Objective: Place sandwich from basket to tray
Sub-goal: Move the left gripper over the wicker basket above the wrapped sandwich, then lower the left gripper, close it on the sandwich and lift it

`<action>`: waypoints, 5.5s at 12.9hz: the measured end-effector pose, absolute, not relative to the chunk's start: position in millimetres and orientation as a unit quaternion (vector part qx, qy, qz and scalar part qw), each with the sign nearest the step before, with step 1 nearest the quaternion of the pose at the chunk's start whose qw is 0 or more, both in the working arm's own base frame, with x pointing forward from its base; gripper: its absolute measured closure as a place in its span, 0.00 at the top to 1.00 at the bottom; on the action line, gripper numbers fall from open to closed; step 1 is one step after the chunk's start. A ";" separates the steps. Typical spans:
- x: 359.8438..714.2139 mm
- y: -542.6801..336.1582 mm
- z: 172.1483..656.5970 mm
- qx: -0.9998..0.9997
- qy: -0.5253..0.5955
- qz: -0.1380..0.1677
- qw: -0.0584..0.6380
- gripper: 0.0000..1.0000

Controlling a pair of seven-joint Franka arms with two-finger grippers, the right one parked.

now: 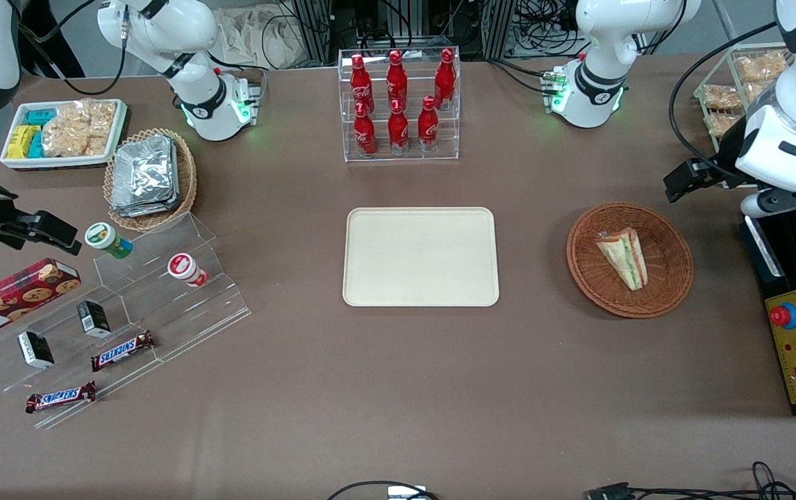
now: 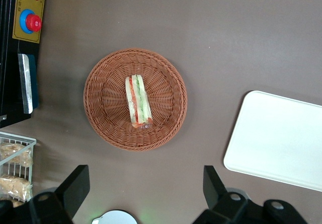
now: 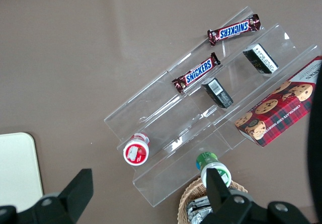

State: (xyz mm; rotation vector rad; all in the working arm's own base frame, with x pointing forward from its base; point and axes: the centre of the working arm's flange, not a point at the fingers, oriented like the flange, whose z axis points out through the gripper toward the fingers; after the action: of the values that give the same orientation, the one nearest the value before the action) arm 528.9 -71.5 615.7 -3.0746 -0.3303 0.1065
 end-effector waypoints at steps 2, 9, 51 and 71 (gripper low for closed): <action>528.6 -72.1 615.6 -0.993 -0.106 0.036 0.022 1.00; 524.6 -72.9 613.0 -0.993 -0.107 0.053 0.021 1.00; 475.1 -2.5 243.3 -0.966 -0.253 0.030 0.032 0.64; 473.3 3.6 485.1 -0.978 -0.185 0.073 0.067 0.18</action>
State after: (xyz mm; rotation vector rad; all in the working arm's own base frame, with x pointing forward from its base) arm 473.3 3.6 485.1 -2.9477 -0.5571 0.2190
